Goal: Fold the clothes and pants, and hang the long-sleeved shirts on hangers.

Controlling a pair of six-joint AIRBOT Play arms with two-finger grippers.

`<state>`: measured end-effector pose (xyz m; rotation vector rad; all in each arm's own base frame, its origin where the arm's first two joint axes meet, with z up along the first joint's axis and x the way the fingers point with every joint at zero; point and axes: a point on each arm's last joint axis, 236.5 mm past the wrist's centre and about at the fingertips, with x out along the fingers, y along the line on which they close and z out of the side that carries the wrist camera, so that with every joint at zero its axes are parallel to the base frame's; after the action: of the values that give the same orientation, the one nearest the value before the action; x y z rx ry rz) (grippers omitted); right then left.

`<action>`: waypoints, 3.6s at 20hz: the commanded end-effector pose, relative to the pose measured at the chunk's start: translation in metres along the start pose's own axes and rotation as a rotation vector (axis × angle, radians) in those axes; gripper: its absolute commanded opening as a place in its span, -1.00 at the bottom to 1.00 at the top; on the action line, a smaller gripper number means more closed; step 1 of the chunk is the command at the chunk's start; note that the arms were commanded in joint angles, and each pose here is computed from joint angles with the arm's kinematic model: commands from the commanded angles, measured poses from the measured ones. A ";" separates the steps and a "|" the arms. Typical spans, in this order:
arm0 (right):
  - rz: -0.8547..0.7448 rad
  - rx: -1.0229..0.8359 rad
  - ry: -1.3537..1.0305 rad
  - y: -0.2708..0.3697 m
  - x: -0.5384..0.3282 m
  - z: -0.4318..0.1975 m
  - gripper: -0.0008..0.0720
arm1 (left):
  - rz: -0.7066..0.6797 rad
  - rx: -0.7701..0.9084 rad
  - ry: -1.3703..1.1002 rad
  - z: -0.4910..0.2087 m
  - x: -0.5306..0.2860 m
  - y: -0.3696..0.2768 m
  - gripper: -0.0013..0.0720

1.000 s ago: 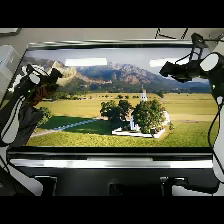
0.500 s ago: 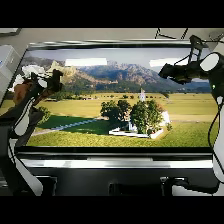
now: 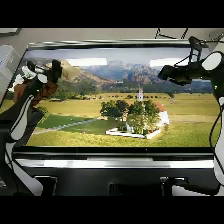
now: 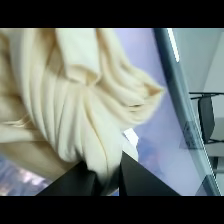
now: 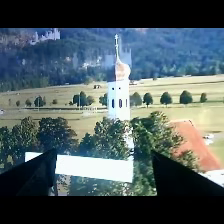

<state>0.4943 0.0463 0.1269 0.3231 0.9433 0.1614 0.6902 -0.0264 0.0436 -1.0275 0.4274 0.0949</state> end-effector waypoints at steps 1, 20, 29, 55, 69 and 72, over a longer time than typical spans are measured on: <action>-0.043 -0.056 -0.172 0.000 -0.033 0.036 0.85 | -0.204 0.499 -0.018 0.002 -0.093 -0.144 -0.91; -0.223 -0.171 -0.125 0.001 -0.200 -0.038 0.84 | -0.321 0.812 1.143 -0.539 -0.334 -0.102 0.74; -0.099 -0.048 0.430 -0.020 -0.065 -0.149 0.91 | -0.196 0.888 1.002 -0.334 -0.254 -0.106 0.98; 0.235 0.166 0.684 0.004 0.027 -0.330 0.95 | -0.076 0.174 1.004 -0.458 -0.184 -0.013 -0.76; 0.325 0.410 0.625 0.027 0.043 -0.344 -0.88 | -0.227 0.288 0.953 -0.433 -0.201 -0.060 -0.91; 0.332 0.292 0.602 0.029 0.034 -0.319 -0.89 | -0.344 0.374 0.871 -0.396 -0.212 -0.097 -0.91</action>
<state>0.2446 0.1509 -0.0779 0.7927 1.5306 0.4086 0.3961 -0.3955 -0.0087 -0.7747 1.1157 -0.6833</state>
